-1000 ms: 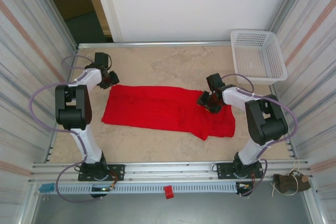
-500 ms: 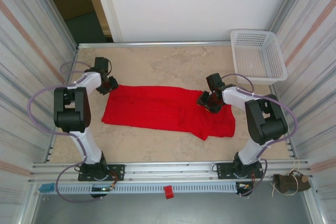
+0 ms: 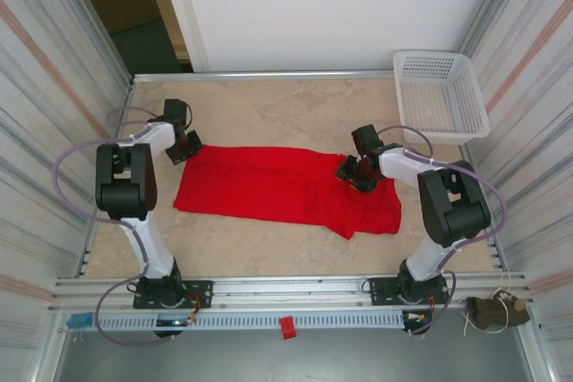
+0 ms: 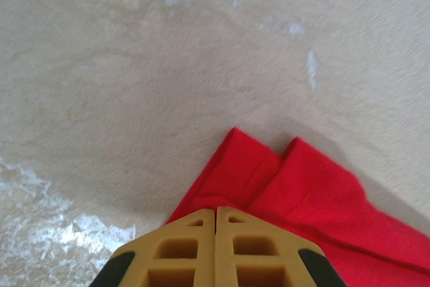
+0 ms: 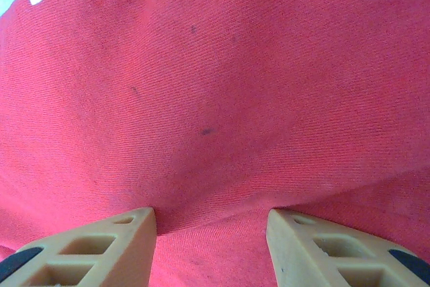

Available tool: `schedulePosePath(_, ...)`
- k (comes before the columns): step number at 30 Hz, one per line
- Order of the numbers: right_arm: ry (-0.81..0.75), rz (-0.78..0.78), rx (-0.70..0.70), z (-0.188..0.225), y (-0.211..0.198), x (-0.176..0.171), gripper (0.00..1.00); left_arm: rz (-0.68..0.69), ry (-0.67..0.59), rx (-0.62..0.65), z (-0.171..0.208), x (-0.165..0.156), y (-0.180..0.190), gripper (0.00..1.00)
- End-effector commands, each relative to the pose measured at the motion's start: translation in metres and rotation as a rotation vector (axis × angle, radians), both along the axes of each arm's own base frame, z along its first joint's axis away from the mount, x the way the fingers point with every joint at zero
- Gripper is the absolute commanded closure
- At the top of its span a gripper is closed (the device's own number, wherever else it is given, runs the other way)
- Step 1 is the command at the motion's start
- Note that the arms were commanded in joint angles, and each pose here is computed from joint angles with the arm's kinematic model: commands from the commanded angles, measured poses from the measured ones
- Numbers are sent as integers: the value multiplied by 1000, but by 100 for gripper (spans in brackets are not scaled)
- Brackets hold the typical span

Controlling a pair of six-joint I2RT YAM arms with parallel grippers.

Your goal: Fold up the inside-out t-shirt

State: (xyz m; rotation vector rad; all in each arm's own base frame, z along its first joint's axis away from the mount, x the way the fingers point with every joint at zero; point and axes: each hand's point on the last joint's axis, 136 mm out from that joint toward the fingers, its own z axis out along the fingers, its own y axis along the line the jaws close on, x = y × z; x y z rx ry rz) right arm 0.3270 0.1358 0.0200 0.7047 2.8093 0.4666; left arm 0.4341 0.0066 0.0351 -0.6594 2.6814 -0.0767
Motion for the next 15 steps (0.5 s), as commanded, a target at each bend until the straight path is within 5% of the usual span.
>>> schedulePosePath(1,189,-62,-159,-43,-38,-41,52,7,-77,22,24,23,8,100)
schedulePosePath(7,196,-68,-163,-43,-39,-40,52,14,-102,29,34,39,13,100)
schedulePosePath(15,204,-77,-166,-44,-39,-40,52,71,-15,-14,-2,33,24,100)
